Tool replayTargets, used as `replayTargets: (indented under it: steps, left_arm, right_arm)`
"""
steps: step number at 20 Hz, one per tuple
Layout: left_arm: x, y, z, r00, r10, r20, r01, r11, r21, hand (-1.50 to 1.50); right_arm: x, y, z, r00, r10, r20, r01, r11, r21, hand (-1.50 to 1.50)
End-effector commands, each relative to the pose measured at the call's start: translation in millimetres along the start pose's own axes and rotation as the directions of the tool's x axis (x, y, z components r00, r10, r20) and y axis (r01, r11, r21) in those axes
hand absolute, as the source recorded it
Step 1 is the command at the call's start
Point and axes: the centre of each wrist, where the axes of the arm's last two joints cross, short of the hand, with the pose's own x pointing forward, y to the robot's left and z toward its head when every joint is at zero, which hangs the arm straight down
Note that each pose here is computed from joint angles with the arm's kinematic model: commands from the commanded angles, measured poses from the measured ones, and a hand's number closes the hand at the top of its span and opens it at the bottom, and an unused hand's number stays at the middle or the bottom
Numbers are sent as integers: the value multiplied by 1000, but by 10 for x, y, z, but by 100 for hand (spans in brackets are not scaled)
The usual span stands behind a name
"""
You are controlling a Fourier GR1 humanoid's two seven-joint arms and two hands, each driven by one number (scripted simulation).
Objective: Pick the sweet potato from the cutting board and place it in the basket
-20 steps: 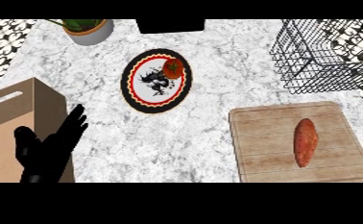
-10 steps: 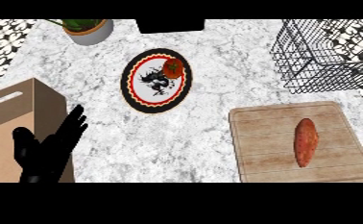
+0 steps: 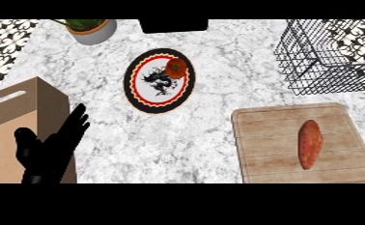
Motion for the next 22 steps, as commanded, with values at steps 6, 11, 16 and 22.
replayTargets:
  steps: [6,11,16,22]
  left_arm:
    - [-484,171,-56,986,-14,-164,23,998,51,0]
    - [-553,186,-14,984,-26,-176,37,997,60,0]
    - [-468,-21,-132,987,-29,-158,35,999,36,0]
    - [-523,50,-128,987,-45,-152,51,998,35,0]
  right_arm:
    - [-140,482,-181,997,-73,21,74,997,-21,-150]
    - [-129,775,-238,998,-54,9,55,998,-16,-150]
    - [-213,871,-317,998,-10,-60,10,1000,14,-150]
    - [-255,1368,-438,999,-26,-44,27,999,20,-150]
